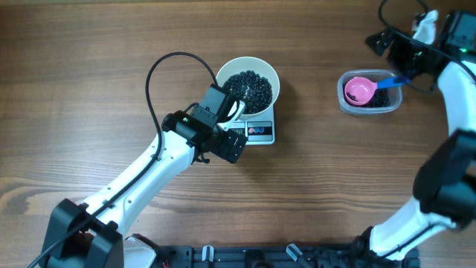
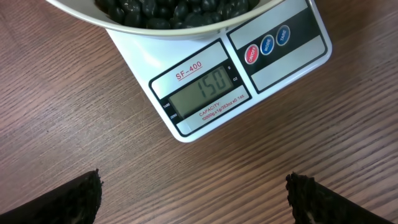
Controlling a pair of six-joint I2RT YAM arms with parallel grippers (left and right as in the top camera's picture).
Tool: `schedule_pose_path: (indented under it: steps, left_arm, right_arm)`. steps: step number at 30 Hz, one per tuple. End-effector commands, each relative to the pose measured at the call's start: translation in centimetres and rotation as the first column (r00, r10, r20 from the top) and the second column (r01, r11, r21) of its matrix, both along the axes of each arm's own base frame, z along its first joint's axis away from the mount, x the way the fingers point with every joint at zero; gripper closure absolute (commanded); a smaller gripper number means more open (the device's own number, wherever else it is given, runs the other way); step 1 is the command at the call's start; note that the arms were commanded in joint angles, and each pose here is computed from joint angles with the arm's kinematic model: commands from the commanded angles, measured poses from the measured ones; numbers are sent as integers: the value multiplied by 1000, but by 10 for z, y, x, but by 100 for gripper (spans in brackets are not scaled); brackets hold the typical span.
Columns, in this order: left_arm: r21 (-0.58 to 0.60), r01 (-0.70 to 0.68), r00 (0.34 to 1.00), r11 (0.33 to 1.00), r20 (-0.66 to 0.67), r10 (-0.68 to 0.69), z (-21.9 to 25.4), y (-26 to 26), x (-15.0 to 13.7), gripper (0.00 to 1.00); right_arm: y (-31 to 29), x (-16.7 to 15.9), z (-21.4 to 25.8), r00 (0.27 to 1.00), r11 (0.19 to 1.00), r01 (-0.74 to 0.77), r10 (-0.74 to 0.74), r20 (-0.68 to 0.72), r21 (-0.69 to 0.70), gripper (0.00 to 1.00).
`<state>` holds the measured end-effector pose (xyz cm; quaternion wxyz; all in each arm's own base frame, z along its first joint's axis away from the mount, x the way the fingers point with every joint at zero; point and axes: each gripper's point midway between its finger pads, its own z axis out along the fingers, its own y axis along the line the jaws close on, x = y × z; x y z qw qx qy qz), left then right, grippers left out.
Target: Scoop item into bowl and weigh 150g on scale
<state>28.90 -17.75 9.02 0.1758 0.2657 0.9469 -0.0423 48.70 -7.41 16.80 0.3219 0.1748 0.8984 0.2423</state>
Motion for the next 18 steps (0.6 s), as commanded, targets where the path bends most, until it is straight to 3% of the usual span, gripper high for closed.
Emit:
schedule_pose_path:
  steps: [1, 8, 16, 18]
  left_arm:
    - [-8, 6, 1000, 1000, 12, -6, 4, 1, 1, 0]
    - [-8, 6, 1000, 1000, 12, -6, 4, 1, 1, 0]
    - [-8, 6, 1000, 1000, 12, -6, 4, 1, 1, 0]
    - [-8, 6, 1000, 1000, 12, -6, 4, 1, 1, 0]
  right_arm:
    - [-23, -18, 86, 980, 971, 141, -110, 166, -190, 0]
    - [-11, -58, 183, 922, 954, 194, -97, 374, -230, 0]
    - [-23, -83, 206, 900, 908, 293, -155, 408, -300, 1]
    - [-11, -92, 204, 920, 900, 203, -40, 391, -386, 0]
